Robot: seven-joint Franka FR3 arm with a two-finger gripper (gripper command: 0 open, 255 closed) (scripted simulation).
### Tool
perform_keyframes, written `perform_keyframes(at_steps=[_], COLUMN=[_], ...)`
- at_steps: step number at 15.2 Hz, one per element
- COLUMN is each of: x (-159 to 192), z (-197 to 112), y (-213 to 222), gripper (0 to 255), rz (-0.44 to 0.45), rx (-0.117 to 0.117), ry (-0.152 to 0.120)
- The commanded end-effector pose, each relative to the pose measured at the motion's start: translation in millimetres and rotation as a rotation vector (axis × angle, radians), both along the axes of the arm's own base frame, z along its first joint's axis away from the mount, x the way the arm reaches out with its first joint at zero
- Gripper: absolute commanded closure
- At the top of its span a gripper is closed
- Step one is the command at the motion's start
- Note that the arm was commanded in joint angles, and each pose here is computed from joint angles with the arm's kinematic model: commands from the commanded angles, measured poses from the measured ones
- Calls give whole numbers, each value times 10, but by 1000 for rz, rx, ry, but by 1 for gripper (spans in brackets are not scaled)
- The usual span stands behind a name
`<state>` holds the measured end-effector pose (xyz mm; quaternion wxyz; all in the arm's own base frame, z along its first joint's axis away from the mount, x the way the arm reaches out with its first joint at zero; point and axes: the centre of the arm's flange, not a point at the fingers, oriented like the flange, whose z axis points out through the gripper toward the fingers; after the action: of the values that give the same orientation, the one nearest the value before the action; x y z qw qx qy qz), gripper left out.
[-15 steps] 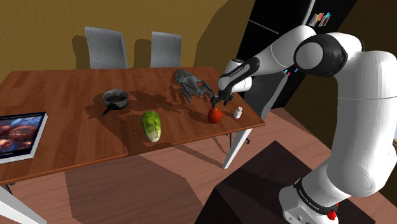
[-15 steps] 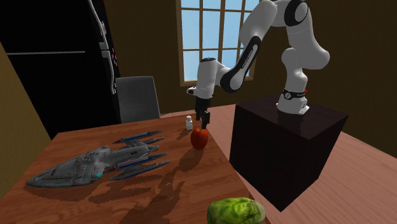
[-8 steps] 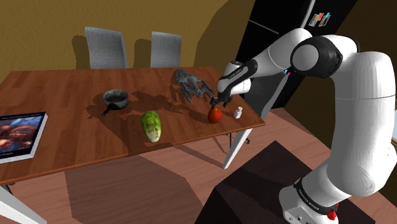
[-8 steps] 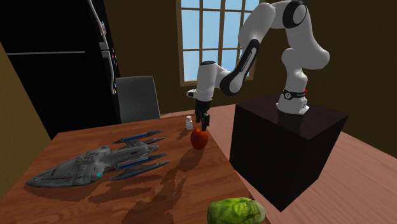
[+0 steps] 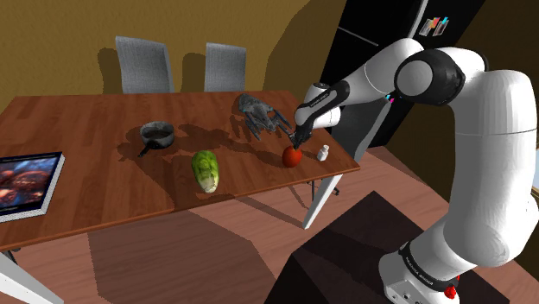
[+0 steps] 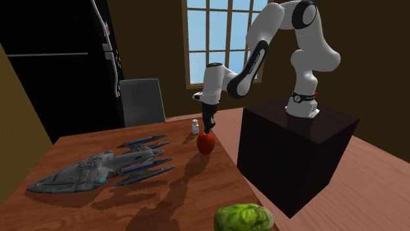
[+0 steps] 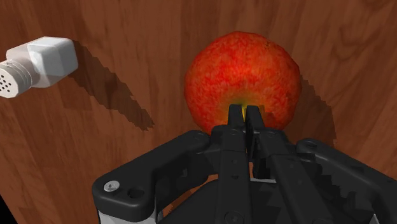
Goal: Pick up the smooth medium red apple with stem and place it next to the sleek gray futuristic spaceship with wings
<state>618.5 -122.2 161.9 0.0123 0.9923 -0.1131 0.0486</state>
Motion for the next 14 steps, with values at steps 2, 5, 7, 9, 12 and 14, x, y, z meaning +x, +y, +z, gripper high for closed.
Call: perform_keyframes(at_steps=[2,5,7,9,12,14], x=[0,0,-1,0,0,0], z=[-1,52,157,263,421,527], y=[1,1,1,1,1,1], gripper=[255,255,255,255,255,255], rz=[0,0,0,0,0,0], rx=[0,0,0,0,0,0], ry=[0,0,0,0,0,0])
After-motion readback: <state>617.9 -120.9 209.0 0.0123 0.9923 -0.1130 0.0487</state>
